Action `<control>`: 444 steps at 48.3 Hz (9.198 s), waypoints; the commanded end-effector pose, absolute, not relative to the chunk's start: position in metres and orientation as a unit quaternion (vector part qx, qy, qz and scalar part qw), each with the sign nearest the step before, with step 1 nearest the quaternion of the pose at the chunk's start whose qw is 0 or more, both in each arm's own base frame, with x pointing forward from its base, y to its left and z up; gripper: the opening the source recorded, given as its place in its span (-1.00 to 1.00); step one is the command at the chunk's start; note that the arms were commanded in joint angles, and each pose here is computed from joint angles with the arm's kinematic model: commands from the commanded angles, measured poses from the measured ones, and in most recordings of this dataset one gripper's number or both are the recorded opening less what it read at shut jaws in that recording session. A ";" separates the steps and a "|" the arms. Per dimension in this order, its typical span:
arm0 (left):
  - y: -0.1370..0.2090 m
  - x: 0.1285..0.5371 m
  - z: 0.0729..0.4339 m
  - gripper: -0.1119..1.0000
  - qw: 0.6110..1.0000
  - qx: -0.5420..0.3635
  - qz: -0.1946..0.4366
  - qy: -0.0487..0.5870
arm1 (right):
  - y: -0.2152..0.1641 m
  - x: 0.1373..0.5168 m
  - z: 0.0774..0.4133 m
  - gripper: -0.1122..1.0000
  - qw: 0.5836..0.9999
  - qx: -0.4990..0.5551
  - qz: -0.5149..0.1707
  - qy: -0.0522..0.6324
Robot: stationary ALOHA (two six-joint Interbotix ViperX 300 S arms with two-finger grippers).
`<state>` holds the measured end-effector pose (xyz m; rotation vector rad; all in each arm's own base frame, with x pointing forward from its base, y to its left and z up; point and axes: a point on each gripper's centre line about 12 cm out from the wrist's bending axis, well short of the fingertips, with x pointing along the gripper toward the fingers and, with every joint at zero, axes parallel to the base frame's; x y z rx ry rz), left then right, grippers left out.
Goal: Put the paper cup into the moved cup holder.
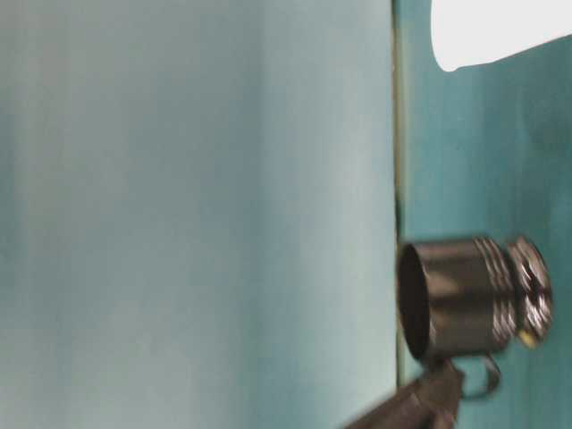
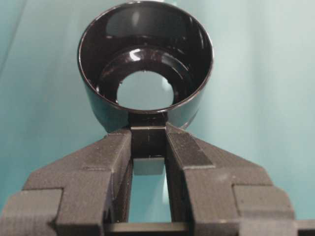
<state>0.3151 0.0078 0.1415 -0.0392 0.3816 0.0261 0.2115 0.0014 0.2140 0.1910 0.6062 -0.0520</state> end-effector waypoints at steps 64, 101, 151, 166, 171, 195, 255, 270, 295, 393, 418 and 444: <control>0.004 0.376 0.117 -0.44 0.974 -0.014 0.006 0.228 | 0.001 0.216 0.223 -0.77 0.953 0.099 -0.026 0.285; 0.004 0.374 0.107 -0.06 0.966 -0.019 0.007 0.257 | 0.001 0.216 0.223 -0.77 0.953 0.099 -0.026 0.285; 0.001 0.343 0.133 0.66 0.966 -0.022 0.005 0.259 | 0.001 0.215 0.221 -0.77 0.950 0.099 -0.027 0.295; 0.001 0.314 0.163 0.66 0.968 -0.021 0.005 0.252 | 0.000 0.214 0.220 -0.77 0.949 0.099 -0.029 0.298; 0.001 0.305 0.168 0.66 0.966 -0.021 0.006 0.257 | -0.001 0.214 0.220 -0.77 0.949 0.100 -0.031 0.298; 0.001 0.290 0.178 0.66 0.969 -0.020 0.005 0.248 | -0.014 0.217 0.226 -0.78 0.945 0.133 -0.069 0.290; 0.001 0.285 0.174 0.65 0.963 -0.020 0.006 0.270 | -0.059 0.296 0.170 0.86 0.795 0.233 -0.196 0.525; 0.001 0.285 0.174 0.65 0.962 -0.020 0.006 0.271 | -0.060 0.301 0.154 0.85 0.781 0.232 -0.199 0.545; 0.001 0.285 0.174 0.65 0.963 -0.020 0.006 0.270 | -0.060 0.308 0.149 0.62 0.785 0.236 -0.199 0.537; 0.001 0.286 0.176 0.65 0.964 -0.021 0.007 0.267 | -0.042 0.414 0.211 -0.74 0.793 0.210 -0.158 0.549; 0.001 0.287 0.174 0.65 0.963 -0.021 0.007 0.269 | -0.041 0.416 0.192 -0.74 0.784 0.208 -0.159 0.563; 0.001 0.287 0.174 0.65 0.963 -0.022 0.007 0.270 | -0.036 0.420 0.173 -0.74 0.778 0.203 -0.156 0.574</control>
